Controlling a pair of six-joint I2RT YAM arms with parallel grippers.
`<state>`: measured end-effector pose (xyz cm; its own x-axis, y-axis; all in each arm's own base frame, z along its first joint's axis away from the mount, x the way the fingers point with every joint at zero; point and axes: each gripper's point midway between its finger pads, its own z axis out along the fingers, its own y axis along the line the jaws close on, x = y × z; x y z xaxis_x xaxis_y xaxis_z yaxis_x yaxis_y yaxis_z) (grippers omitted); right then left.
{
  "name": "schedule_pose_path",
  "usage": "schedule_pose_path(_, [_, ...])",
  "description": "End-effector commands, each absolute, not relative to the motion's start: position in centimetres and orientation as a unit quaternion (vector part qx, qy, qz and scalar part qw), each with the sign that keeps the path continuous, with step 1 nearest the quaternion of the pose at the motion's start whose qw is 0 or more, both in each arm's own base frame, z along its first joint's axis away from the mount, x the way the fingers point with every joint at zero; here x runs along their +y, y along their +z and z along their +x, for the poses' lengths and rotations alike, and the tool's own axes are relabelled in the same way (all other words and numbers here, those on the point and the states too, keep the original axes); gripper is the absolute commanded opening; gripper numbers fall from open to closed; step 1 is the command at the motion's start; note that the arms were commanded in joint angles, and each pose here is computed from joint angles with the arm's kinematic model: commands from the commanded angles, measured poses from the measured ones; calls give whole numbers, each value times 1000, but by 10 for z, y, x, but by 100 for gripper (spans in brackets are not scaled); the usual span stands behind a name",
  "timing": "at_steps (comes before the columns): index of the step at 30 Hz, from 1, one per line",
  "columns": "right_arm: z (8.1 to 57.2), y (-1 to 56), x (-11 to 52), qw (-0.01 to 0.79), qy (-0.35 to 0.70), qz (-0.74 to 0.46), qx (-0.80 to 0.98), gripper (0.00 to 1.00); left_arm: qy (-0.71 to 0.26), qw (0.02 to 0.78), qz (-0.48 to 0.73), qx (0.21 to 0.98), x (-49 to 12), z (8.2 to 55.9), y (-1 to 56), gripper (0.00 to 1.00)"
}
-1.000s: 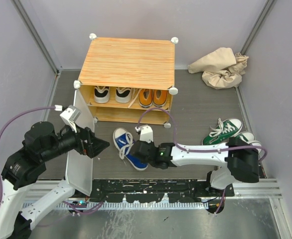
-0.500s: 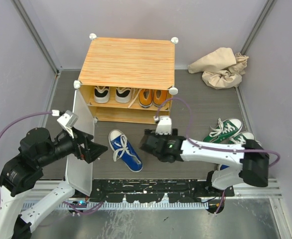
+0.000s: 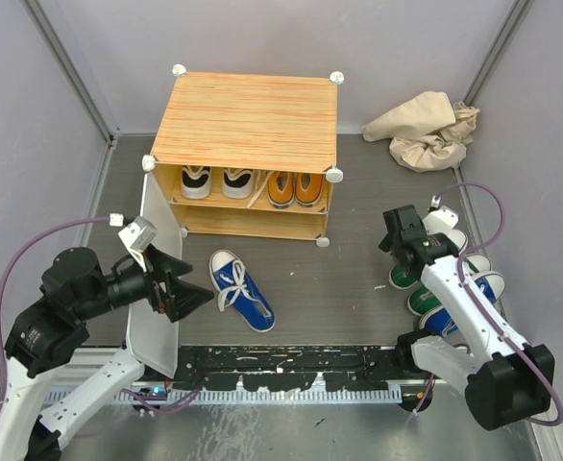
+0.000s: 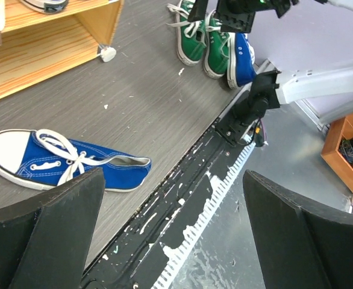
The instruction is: Place and organize the shoes in the shoe cabinet
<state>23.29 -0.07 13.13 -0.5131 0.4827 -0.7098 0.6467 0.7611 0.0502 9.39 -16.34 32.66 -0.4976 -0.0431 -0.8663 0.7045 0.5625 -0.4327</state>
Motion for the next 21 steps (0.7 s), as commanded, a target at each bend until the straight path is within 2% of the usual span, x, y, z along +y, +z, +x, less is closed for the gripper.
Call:
schedule_pose_path(1, [233, 115, -11, 328, -110, 335, 876, 100, -449, 470, 244, 719, -173, 86, 348, 98])
schedule_pose_path(10, [214, 98, -46, 296, -123, 410, 854, 100, -453, 473, 253, 712, -170, 79, 343, 98])
schedule_pose_path(13, [213, 87, -49, 280, -96, 435, 851, 100, -452, 469, 253, 715, -171, 80, 340, 98])
schedule_pose_path(19, [217, 53, -43, 247, -35, 462, 851, 87, -448, 462, 250, 724, -173, 85, 330, 98])
schedule_pose_path(21, [221, 44, -40, 243, -27, 457, 855, 74, -444, 456, 247, 731, -174, 89, 324, 98])
